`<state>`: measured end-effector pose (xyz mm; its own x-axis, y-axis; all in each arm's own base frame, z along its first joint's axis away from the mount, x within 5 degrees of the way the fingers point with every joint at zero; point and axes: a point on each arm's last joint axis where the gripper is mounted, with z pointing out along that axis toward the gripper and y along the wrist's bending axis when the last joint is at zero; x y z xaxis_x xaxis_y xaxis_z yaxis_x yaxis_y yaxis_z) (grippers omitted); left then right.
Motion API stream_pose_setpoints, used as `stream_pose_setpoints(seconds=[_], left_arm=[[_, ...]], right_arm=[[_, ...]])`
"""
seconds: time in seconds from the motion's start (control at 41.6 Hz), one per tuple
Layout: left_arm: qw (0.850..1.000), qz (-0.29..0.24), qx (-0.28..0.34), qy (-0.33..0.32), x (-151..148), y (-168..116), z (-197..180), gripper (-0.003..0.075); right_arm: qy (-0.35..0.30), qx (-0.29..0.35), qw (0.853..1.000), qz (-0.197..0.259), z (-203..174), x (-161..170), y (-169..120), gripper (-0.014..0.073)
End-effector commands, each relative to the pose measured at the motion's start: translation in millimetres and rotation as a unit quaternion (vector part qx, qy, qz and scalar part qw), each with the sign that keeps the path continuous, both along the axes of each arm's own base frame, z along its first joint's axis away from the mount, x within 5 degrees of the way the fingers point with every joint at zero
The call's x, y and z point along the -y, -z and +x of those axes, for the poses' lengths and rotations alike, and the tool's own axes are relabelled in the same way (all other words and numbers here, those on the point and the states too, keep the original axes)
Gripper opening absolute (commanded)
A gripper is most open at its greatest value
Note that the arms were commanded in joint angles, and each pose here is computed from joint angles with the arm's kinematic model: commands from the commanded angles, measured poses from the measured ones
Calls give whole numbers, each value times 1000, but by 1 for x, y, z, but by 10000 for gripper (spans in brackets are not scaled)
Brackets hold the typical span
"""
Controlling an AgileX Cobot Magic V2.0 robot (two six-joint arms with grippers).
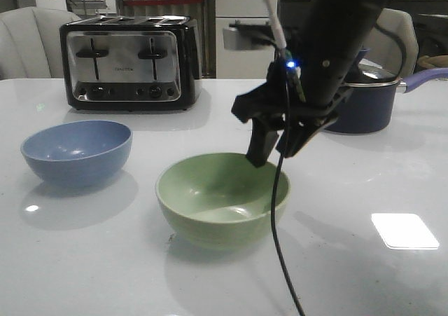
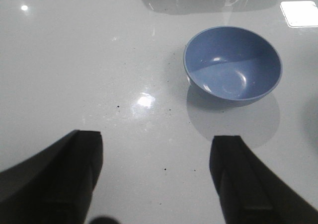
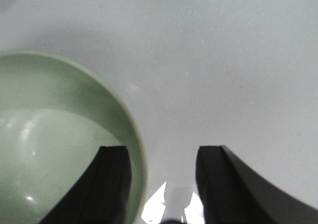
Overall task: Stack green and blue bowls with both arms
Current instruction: 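Open the right gripper and withdraw it from the green bowl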
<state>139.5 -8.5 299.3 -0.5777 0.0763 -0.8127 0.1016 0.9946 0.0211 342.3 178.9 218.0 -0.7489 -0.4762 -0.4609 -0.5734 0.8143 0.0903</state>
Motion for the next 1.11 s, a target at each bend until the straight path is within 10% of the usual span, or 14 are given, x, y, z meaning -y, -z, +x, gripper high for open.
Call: stream_pose_setpoints(seconds=[0.0,0.409,1.083], left_arm=[[999,-8,52,-1,1,-16,5,507],[999,-8,52,-1,1,-16,5,507],[999,-3,0,45,17,-21,29,507]], right_arm=[[-1,90,995,45,-14,4,-63,434],[-8,224,972,77,-114,54,-136,434],[-21,208,976,67,-202,96,-110,434]])
